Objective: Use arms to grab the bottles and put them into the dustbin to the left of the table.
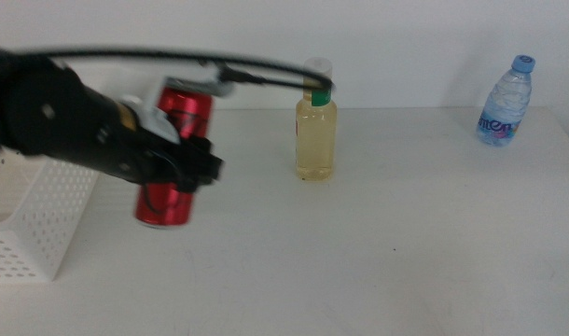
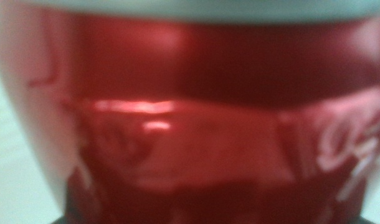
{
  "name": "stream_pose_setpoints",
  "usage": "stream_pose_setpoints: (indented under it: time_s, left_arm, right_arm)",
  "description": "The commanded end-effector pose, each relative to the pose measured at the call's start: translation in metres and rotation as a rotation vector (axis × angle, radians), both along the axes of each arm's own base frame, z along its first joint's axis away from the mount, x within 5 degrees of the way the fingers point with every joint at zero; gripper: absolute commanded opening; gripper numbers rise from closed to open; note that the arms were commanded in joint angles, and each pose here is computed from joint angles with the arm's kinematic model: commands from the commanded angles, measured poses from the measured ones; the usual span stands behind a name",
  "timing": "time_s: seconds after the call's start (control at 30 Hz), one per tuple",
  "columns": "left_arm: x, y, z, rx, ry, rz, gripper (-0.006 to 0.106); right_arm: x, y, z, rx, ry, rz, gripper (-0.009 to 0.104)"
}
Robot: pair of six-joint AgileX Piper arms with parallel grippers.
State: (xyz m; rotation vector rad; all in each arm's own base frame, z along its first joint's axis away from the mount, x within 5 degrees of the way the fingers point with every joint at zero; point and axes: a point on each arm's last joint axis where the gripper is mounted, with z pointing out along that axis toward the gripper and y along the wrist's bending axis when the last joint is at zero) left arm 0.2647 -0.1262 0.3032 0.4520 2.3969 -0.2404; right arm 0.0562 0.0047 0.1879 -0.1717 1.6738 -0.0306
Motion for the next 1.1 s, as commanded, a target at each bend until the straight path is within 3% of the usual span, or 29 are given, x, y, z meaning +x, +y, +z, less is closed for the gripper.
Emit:
stream_pose_setpoints:
  time_s: [0.0,0.2,0.47,0.57,0.73,1.07]
  left_arm:
    - [0.002,0.015,0.040,-0.052,-0.068,0.065,-0.005]
    - [0.009,0.049,0.061,0.008,0.003,0.158,-0.005]
    - [0.003,0.067,0.056,-0.001,0.140,0.320,-0.005]
    - [0.003,0.067,0.054,0.040,0.160,0.280,-0.005]
    - [0.015,0.093,0.056,0.088,0.200,0.324,-0.005]
    - [0.052,0.161,0.070,0.070,0.290,0.387,-0.005]
  right_arm:
    - [-0.002,0.000,0.011,-0.007,-0.113,-0.004,0.079]
    - [-0.002,0.000,0.011,-0.007,-0.113,-0.004,0.079]
    - [-0.002,0.000,0.011,-0.007,-0.113,-0.004,0.079]
    - [-0.002,0.000,0.011,-0.007,-0.113,-0.004,0.079]
    - [-0.002,0.000,0.011,-0.007,-0.113,-0.004,0.079]
    - [-0.002,0.000,0.011,-0.007,-0.113,-0.004,0.079]
